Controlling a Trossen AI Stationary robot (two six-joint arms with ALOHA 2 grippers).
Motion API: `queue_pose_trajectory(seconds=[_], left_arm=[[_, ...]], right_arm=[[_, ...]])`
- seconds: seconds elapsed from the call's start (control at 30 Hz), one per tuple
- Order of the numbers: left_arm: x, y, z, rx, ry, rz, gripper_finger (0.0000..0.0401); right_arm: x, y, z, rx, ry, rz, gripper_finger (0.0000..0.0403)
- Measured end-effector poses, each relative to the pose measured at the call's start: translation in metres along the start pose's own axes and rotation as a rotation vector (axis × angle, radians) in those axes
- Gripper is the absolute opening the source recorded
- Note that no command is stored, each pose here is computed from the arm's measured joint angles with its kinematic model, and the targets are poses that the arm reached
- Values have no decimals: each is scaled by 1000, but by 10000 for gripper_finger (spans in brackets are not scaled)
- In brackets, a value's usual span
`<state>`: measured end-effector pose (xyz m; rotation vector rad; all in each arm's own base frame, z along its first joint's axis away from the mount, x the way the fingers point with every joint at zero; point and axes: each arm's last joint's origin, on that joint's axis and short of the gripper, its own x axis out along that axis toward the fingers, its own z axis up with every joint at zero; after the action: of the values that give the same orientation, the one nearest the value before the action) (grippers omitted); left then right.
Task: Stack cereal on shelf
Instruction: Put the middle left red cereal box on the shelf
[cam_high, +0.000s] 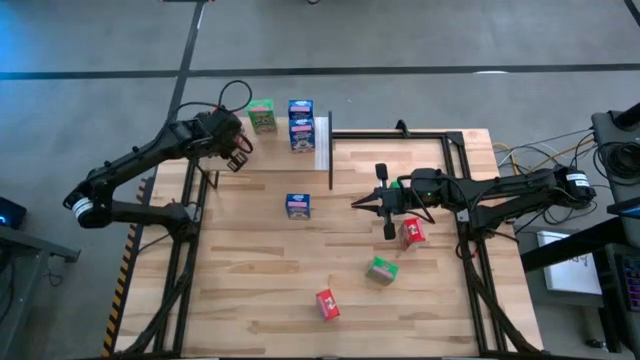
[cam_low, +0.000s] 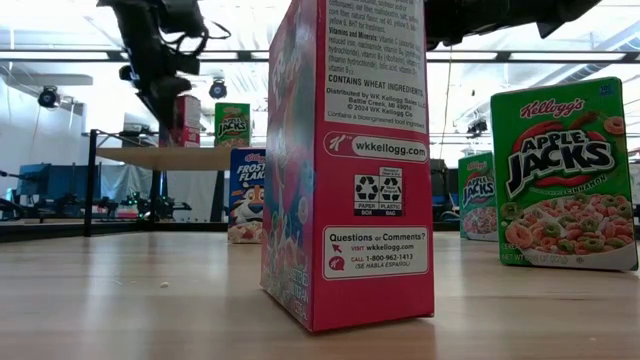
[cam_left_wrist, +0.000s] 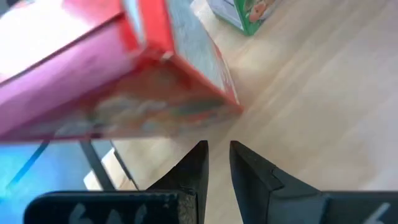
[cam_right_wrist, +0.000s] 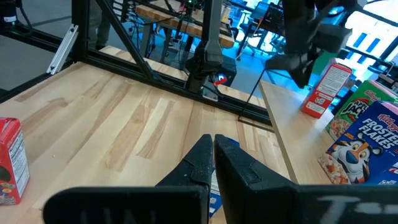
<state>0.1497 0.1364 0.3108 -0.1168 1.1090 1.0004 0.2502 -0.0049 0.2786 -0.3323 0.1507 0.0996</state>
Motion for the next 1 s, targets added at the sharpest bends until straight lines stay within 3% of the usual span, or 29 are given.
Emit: queue_pose_trajectory(seconds=[0.13,0.4,0.67,0.8,1.0], left_arm=[[-17,3,-4,-44,-28,-31,48],[-39,2,-26,-269,-183,-126,48],[-12,-9,-46,-492,-423,-108,48],[3,-17,-54,-499,-440,-108,48],[12,-17,-59,-475,-422,23,48]], right_arm=[[0,0,0,-6,0,0,9],[0,0,0,-6,3,2,9],[0,0,0,-7,4,1,9],[0,0,0,-7,4,1,9],[0,0,0,-7,3,1,9]])
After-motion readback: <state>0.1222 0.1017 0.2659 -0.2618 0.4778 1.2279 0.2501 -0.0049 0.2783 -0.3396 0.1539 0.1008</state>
